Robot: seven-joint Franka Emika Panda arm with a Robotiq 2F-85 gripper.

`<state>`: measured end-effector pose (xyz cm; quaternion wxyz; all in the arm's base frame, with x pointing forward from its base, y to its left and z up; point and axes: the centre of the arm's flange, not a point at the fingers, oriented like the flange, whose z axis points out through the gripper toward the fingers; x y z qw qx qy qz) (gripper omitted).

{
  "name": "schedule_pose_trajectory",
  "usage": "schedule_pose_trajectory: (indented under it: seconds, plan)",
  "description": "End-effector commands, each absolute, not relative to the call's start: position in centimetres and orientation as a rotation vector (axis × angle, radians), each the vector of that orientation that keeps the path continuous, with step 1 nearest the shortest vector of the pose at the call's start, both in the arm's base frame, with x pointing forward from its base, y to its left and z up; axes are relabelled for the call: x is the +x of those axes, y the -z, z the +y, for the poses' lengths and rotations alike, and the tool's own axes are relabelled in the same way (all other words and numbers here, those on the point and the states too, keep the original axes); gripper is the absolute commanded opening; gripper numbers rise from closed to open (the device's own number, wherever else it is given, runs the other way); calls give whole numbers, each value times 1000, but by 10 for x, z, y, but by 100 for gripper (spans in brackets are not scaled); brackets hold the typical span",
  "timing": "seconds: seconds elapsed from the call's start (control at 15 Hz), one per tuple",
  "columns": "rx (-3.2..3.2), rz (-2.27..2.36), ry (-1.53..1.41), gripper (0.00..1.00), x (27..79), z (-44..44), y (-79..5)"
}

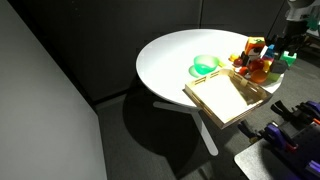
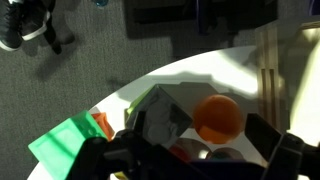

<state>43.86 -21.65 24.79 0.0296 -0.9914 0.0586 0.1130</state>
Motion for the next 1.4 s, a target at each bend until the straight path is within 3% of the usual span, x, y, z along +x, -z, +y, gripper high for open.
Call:
schedule_pose_trajectory:
  seconds: [0.0, 1.33]
  plan:
    - [-3010, 128, -332, 100, 440, -228, -250]
    - [-3257, 240, -128, 100, 454, -251, -258]
